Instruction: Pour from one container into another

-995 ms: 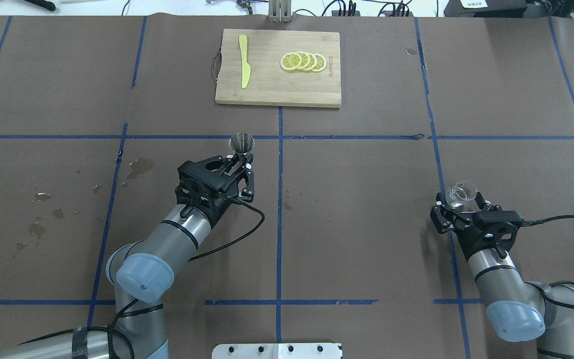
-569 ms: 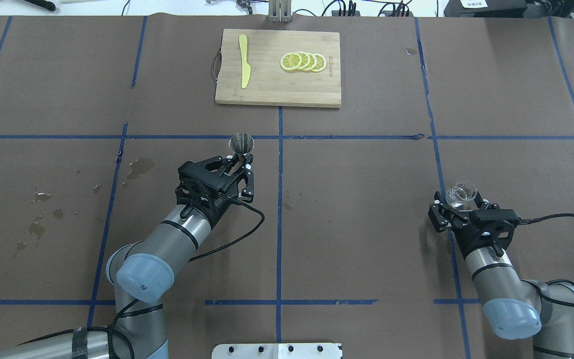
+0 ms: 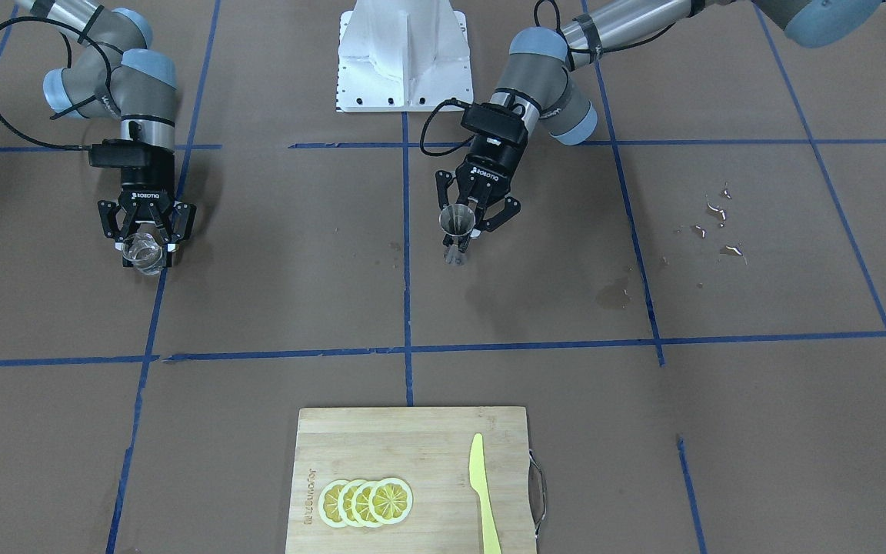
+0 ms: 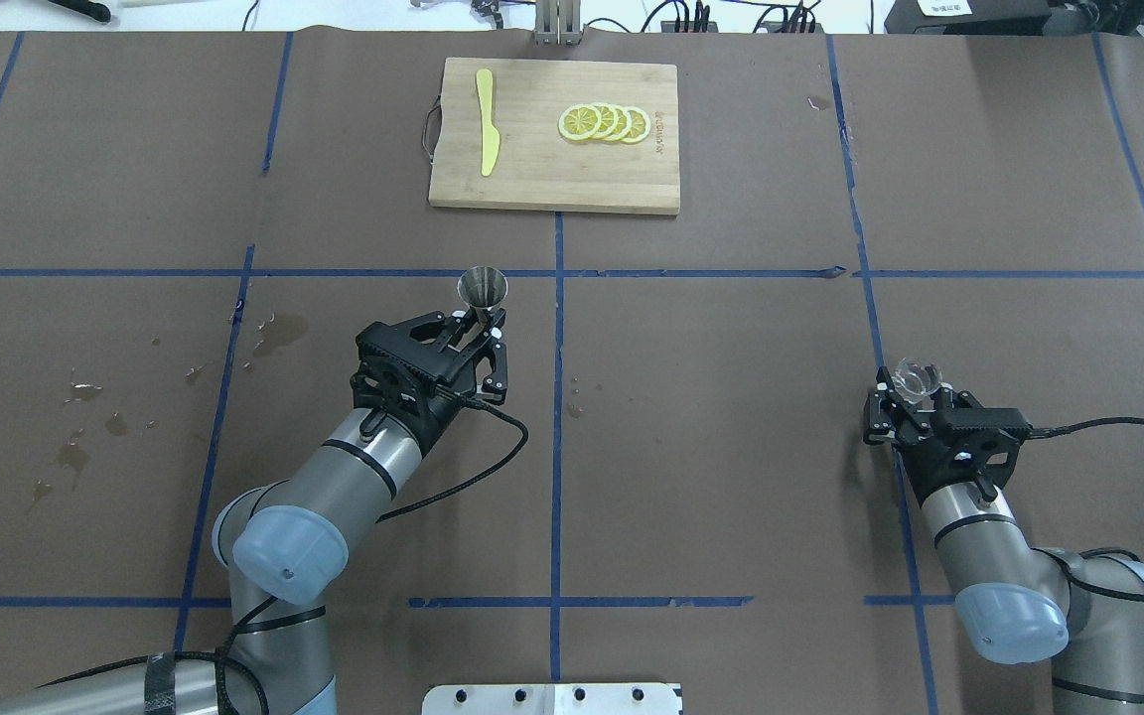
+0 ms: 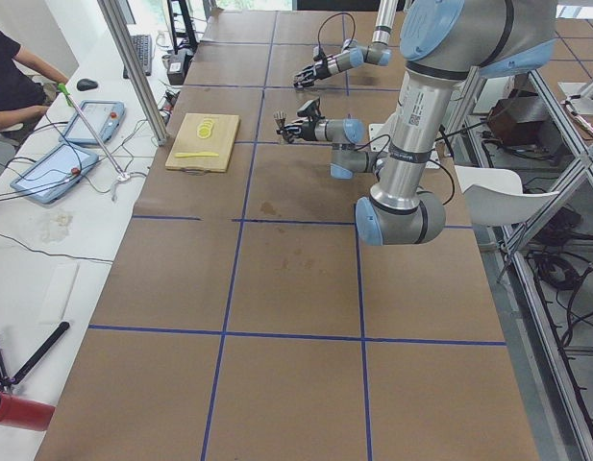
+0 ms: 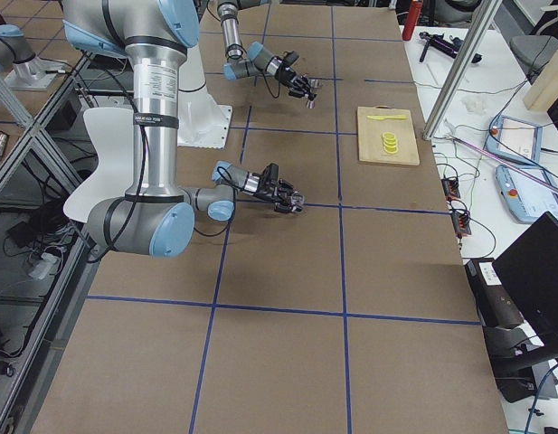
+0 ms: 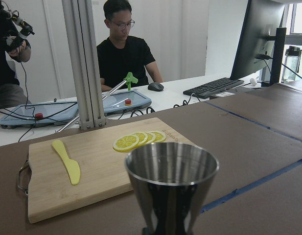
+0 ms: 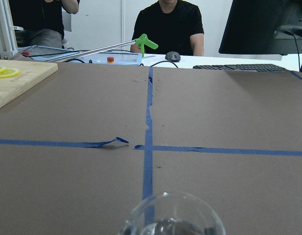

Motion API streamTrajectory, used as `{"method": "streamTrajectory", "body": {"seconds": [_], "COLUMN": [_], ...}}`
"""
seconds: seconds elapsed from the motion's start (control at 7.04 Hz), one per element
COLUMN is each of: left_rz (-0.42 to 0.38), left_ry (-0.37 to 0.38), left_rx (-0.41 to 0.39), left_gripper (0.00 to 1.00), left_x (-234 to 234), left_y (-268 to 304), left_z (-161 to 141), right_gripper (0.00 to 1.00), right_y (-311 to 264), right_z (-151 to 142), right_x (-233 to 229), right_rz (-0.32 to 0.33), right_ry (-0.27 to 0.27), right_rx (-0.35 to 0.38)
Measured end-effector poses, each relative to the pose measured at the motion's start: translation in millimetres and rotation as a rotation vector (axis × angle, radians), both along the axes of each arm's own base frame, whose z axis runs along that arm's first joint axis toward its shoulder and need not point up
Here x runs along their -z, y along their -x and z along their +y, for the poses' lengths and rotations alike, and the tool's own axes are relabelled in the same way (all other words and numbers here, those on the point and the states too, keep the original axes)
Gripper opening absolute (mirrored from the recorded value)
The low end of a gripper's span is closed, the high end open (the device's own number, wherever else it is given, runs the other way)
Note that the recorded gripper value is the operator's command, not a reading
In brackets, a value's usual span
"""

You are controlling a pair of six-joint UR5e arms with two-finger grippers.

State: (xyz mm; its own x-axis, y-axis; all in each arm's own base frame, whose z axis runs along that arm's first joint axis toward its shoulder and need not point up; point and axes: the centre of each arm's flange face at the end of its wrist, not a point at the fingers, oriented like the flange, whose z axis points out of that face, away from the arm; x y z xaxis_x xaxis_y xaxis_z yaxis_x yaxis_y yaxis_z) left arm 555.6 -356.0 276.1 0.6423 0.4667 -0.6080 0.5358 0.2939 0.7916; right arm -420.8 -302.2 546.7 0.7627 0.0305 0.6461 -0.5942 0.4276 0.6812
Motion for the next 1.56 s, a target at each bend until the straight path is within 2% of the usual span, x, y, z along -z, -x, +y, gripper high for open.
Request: {"method": "streamTrajectory", "body": {"seconds": [0.28,0.57,1.14,1.42,1.56], "left_rz": [0.002,0.003,-0.005,-0.044,-0.033], "left_ry": [-0.001,-0.001,-0.016,-0.102,-0.144], "left_rx": [0.0,-0.002,-0.06,-0.156,-0.206], "left_gripper": [0.0,0.0,0.0,0.0,0.0], "left_x": [1,2,6,32,49], "left_y": [0,0,-8,-20,-26], "left_z": [0,1,6,14,17], "right_gripper": [0.19,0.18,0.13,0.13,0.13], "right_y": [-1,-3,-21,-33,-38], "right_z": [-1,-4,-5,-1,2], "right_x": [3,15,86,130,148], "right_rz": [0.009,-0.009,0.005,-0.019,-0.039], "right_ry": [-0.003,-0.011,-0.099,-0.139,-0.152], "right_rx": [0.008,0.023,0.069,0.091,0.103]}}
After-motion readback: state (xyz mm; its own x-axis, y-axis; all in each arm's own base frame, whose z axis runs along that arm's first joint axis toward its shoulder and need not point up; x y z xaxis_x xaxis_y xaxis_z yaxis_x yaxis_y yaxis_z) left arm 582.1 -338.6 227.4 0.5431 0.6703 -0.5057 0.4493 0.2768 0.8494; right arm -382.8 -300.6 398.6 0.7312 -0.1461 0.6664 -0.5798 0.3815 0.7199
